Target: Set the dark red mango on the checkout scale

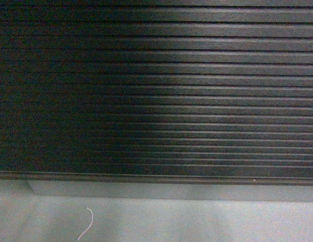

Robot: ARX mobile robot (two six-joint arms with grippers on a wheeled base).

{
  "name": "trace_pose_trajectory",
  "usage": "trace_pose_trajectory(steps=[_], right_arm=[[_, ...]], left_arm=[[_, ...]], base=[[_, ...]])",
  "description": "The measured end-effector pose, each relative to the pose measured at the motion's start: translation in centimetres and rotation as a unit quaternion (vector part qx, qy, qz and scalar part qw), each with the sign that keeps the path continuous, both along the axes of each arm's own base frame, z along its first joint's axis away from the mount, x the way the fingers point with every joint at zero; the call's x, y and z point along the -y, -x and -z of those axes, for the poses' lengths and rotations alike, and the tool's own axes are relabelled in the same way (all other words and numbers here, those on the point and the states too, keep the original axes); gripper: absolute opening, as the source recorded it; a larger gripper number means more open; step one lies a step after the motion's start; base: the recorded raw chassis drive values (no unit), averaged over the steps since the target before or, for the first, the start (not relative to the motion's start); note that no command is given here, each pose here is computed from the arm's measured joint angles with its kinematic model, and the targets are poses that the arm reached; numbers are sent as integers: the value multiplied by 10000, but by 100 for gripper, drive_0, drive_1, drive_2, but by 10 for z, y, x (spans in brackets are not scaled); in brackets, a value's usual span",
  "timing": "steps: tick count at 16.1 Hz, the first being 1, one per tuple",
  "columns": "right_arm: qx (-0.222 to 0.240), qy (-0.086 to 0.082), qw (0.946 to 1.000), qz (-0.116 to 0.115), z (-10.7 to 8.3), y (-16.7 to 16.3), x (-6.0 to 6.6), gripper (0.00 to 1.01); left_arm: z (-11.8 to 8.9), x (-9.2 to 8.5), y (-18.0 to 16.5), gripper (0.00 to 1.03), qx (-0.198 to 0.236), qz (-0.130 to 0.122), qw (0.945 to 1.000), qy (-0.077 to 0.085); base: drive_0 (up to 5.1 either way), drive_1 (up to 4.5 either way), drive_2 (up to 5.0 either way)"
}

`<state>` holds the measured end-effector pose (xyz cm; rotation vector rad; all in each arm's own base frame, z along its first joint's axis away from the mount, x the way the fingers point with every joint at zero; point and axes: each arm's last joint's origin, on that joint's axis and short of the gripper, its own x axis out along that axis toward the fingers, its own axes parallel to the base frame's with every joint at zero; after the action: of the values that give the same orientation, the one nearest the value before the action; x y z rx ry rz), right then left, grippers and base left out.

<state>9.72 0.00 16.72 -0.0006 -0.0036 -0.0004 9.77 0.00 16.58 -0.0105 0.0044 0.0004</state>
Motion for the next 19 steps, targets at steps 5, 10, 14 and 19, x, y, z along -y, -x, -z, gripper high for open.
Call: trace_pose_trajectory(steps=[5, 10, 14, 19], right_arm=[[-4, 0, 10000, 2, 0, 0, 0, 98], [4, 0, 10000, 0, 0, 0, 0, 98], [4, 0, 10000, 0, 0, 0, 0, 98], [0, 2, 10000, -4, 0, 0, 0, 98]], left_arm=[[0, 0, 0, 98, 8, 4, 10000, 0], [0, 0, 0, 98, 6, 0, 10000, 0], [0, 0, 0, 98, 6, 0, 10000, 0], [0, 0, 0, 98, 8, -6, 10000, -2]], base=[[-2, 246, -250], [0, 0, 0], [0, 0, 0], [0, 0, 0]])
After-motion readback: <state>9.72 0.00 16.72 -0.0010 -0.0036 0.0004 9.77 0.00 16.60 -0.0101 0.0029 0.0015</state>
